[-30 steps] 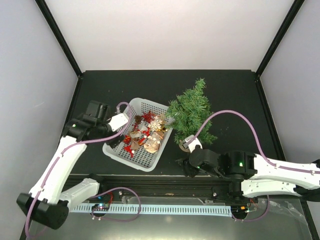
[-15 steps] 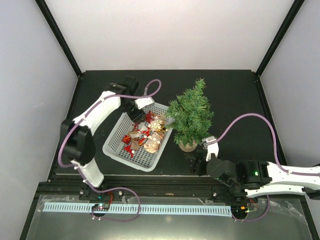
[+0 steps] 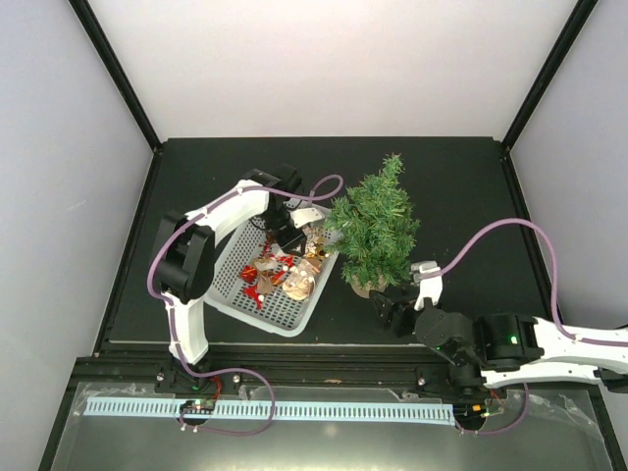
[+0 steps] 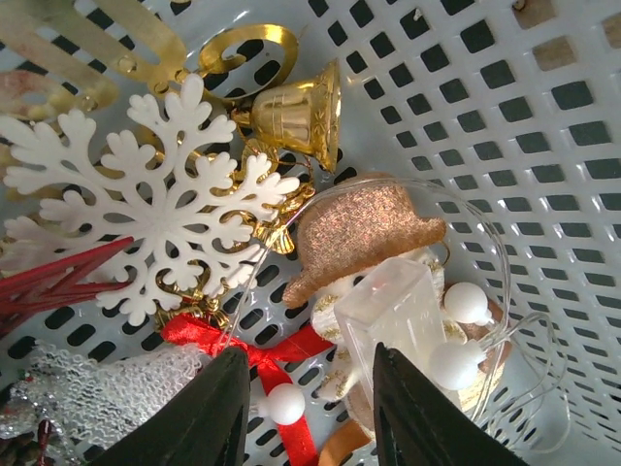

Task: Decorate the small christmas tree

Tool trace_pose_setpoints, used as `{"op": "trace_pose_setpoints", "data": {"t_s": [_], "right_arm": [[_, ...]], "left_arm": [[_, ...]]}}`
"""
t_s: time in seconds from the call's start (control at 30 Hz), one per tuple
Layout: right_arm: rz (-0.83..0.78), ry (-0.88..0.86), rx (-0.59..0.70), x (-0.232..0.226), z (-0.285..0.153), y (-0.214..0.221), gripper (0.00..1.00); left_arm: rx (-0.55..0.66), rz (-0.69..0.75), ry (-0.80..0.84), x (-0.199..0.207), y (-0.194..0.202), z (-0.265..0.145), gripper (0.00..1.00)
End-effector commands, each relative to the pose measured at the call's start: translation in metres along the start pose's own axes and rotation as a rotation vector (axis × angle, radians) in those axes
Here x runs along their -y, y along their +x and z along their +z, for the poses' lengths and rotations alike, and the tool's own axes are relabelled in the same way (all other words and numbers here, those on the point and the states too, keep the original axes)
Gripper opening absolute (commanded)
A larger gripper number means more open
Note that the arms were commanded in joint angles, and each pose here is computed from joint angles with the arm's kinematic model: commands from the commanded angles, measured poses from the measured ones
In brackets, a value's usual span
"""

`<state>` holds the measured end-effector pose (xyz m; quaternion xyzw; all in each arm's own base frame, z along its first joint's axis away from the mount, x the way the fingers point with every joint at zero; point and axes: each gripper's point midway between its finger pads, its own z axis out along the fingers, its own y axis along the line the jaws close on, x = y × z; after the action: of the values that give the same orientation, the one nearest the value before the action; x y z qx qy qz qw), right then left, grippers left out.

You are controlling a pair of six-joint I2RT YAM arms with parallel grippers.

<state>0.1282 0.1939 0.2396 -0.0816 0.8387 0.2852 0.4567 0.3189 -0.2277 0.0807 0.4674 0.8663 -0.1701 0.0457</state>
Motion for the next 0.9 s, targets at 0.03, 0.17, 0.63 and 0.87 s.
{"op": "trace_pose_setpoints", "data": {"t_s": [0.03, 0.17, 0.63, 0.87], "right_arm": [[0.025, 0.036, 0.069, 0.016, -0.005, -0.009, 0.8], [0.019, 0.03, 0.061, 0.016, -0.006, -0.008, 0.81], [0.007, 0.046, 0.062, 0.022, -0.007, -0.007, 0.82], [-0.04, 0.055, 0.042, 0.013, -0.001, -0.005, 0.82]], "left_arm": [[-0.021, -0.029, 0.03, 0.007, 0.002, 0.012, 0.38], [-0.052, -0.033, 0.008, 0.004, 0.006, 0.024, 0.46], [-0.1, -0.037, 0.087, 0.017, 0.012, 0.039, 0.58], [-0.106, -0.021, 0.168, 0.036, 0.018, 0.03, 0.68]]}}
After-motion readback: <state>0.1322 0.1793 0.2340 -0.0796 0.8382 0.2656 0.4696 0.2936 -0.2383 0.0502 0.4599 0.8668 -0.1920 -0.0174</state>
